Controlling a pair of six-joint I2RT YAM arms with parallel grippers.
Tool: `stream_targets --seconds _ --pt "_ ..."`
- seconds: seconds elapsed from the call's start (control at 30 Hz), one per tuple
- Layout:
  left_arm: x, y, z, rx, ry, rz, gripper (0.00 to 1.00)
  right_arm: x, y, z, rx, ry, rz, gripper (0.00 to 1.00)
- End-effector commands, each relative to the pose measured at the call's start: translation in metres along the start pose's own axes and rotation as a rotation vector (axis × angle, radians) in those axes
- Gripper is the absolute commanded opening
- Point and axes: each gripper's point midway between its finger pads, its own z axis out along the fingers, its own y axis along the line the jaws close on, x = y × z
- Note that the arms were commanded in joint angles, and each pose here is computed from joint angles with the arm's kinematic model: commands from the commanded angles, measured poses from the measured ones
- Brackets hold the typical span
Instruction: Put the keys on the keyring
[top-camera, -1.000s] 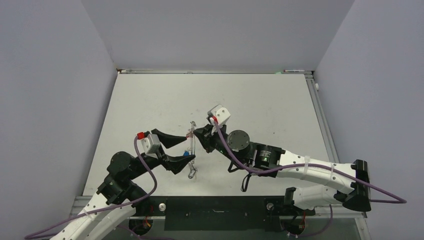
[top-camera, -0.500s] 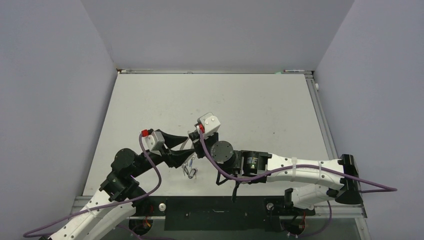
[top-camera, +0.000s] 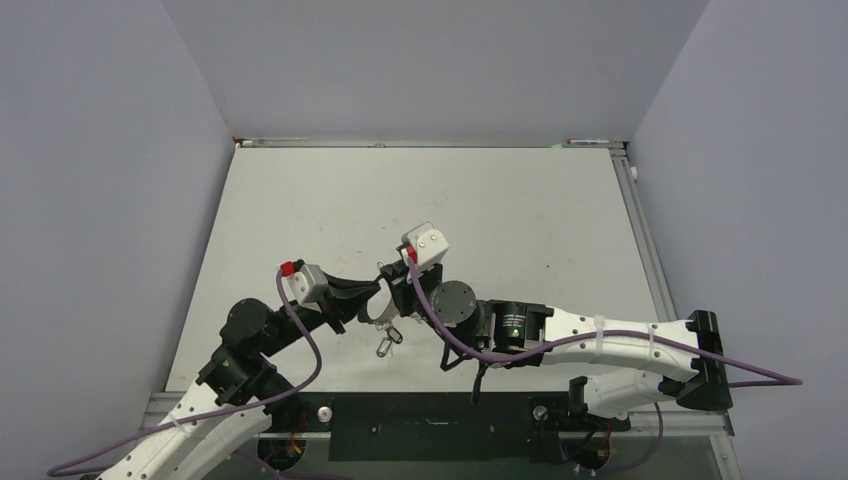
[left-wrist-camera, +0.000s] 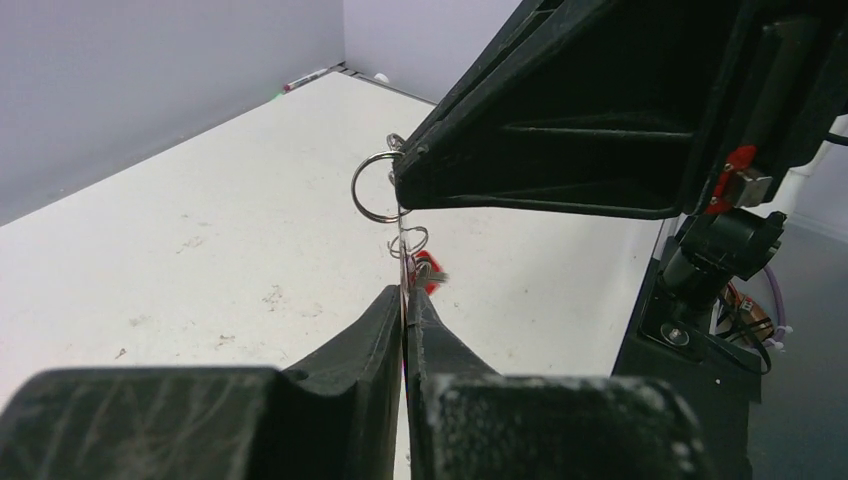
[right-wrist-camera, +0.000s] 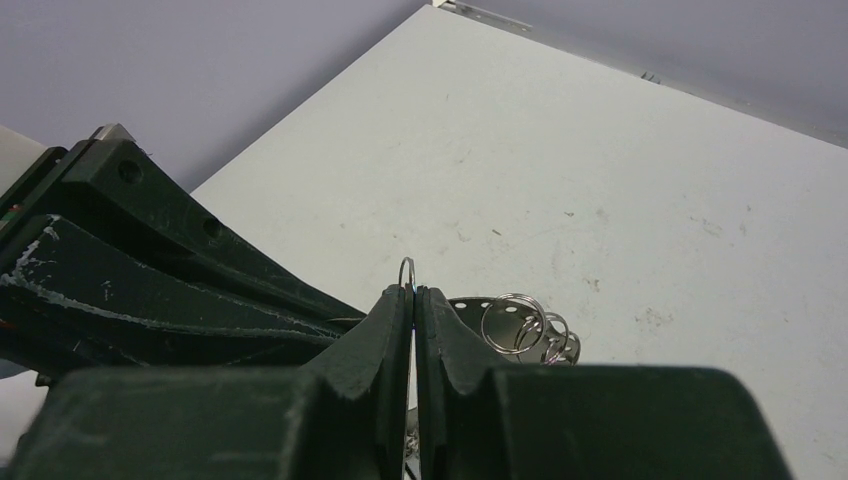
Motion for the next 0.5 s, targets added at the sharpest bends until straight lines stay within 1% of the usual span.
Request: stream_targets --seconds 0.0,0.23,0.47 --pt "-0.013 -0.001 -0.002 0.003 -0.035 0.029 0.01 -0.038 0.002 -0.011 -0.016 -0.07 0.072 0.05" --pt "-0.019 0.001 -0.007 -0.015 -0.053 0.066 0.0 -0.026 0.0 -0.007 0.011 -0.028 0.043 0.05" --pt "-0.021 -0.003 -0.01 0.004 -0.063 0.072 0.0 -0.013 0.001 -0.003 0.041 0.006 -0.01 0.05"
